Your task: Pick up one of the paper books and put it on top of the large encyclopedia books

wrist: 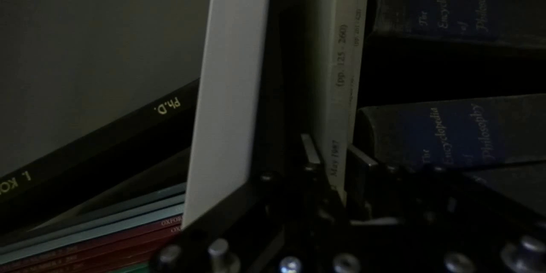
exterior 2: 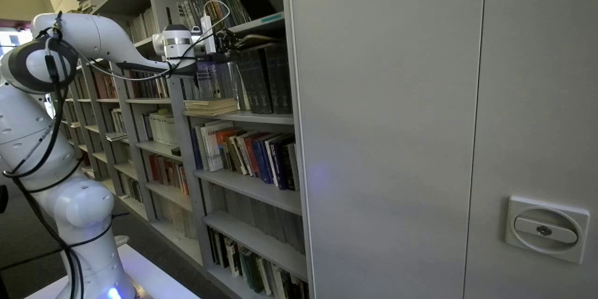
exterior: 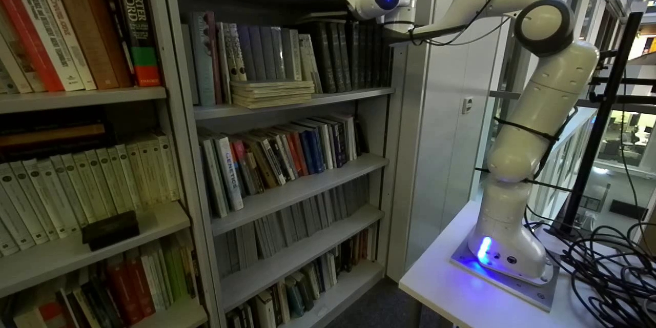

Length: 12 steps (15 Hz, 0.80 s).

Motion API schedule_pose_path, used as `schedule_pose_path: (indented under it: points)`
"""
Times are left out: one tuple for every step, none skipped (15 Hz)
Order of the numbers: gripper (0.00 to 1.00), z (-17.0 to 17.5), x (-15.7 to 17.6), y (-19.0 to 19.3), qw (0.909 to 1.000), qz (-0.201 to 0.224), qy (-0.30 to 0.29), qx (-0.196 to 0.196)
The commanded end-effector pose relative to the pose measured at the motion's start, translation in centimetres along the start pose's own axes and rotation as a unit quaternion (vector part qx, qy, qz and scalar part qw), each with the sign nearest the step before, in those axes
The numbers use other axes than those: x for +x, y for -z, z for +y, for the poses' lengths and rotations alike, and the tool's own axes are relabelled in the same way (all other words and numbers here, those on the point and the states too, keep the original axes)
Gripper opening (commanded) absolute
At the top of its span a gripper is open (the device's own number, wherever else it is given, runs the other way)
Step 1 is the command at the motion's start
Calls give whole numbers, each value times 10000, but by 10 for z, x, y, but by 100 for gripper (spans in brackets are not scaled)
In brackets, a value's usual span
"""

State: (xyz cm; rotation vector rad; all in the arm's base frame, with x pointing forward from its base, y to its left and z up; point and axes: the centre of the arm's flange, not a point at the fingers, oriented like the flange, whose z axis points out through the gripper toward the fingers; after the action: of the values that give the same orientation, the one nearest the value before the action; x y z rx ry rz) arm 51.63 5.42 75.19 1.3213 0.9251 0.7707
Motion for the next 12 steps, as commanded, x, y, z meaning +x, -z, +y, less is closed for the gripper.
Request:
schedule_pose_path:
  points:
    - [4,57,-13,-3,9970,-429,-70,-647]
    - [4,58,-13,-4,9967,-475,-55,-649]
    - [4,57,-13,-5,9967,-503,-43,-643]
    - [4,57,-12,-6,9969,-486,-21,-615]
    - [4,57,-11,-7,9972,-469,6,-582]
    - [4,56,-11,-11,9977,-422,22,-533]
    - [4,56,-10,-16,9981,-387,41,-479]
    - [4,56,-10,-19,9981,-395,71,-464]
    - [4,56,-10,-21,9983,-369,83,-434]
    - [4,56,-9,-24,9985,-356,100,-398]
    - [4,56,-8,-25,9986,-353,100,-367]
    - [4,55,-7,-27,9987,-355,110,-346]
